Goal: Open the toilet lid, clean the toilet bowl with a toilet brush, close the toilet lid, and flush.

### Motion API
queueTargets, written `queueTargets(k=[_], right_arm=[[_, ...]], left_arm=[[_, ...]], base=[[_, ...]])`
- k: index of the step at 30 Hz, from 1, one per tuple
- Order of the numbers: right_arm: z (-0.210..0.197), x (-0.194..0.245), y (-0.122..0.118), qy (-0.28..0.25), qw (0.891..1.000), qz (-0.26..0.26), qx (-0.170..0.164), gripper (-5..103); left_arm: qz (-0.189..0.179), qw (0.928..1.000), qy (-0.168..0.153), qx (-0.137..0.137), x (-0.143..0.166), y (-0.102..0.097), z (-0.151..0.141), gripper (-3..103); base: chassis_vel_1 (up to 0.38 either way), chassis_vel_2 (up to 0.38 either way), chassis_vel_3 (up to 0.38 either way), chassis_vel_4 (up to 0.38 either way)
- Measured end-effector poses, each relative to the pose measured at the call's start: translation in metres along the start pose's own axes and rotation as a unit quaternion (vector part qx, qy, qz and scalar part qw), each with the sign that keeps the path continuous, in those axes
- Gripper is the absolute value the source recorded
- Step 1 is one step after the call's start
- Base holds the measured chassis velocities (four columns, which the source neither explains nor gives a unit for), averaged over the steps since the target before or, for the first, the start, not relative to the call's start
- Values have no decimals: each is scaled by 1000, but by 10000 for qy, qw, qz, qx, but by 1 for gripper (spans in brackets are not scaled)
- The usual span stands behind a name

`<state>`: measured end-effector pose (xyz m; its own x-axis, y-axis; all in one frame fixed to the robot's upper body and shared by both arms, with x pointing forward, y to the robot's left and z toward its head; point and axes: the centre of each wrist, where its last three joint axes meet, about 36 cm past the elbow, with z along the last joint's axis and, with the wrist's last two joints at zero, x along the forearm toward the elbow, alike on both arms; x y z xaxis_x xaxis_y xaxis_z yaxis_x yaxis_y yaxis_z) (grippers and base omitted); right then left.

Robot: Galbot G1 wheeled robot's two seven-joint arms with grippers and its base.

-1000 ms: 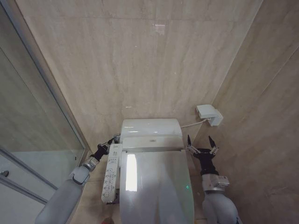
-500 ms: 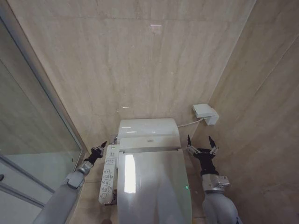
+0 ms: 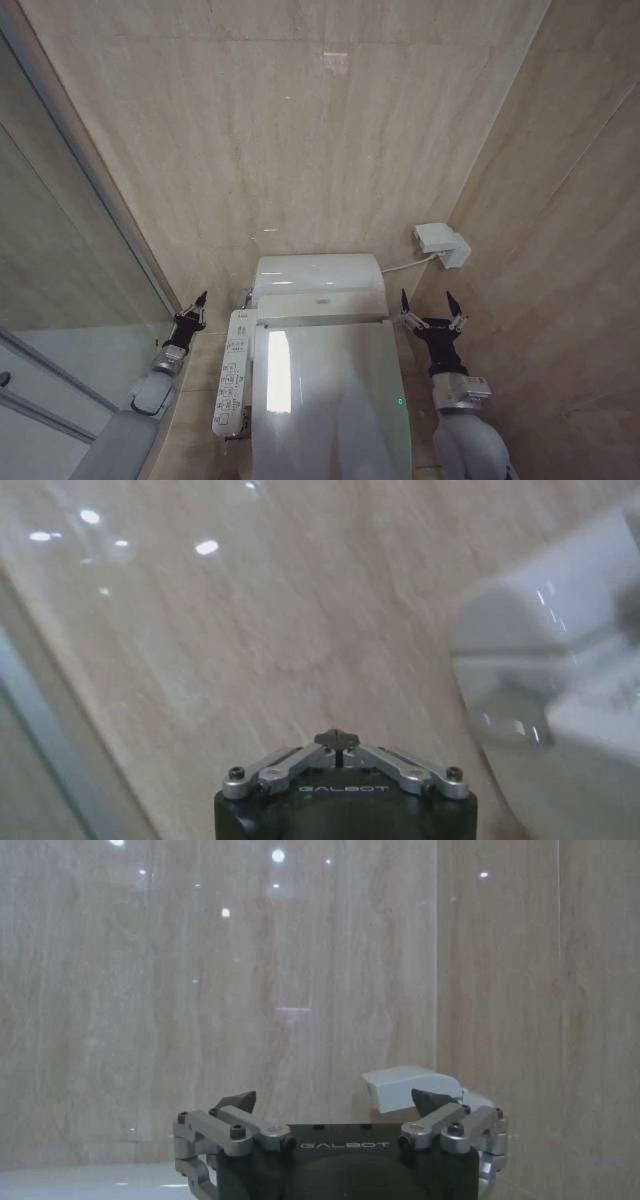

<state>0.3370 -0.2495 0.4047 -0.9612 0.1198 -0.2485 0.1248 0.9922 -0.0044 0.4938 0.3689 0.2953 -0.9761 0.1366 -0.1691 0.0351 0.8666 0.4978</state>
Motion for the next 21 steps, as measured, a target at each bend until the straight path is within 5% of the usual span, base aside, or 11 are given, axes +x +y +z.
queueTargets(k=[8, 21], right_arm=[[0, 0, 0, 0, 10000, 0, 0, 100], [0, 0, 0, 0, 10000, 0, 0, 100]], left_arm=[[-425, 9971, -193, 599, 23, -13, -48, 0], [-926, 9910, -74, 966, 78, -12, -77, 0]], base=[[0, 0, 0, 0], [0, 0, 0, 0]])
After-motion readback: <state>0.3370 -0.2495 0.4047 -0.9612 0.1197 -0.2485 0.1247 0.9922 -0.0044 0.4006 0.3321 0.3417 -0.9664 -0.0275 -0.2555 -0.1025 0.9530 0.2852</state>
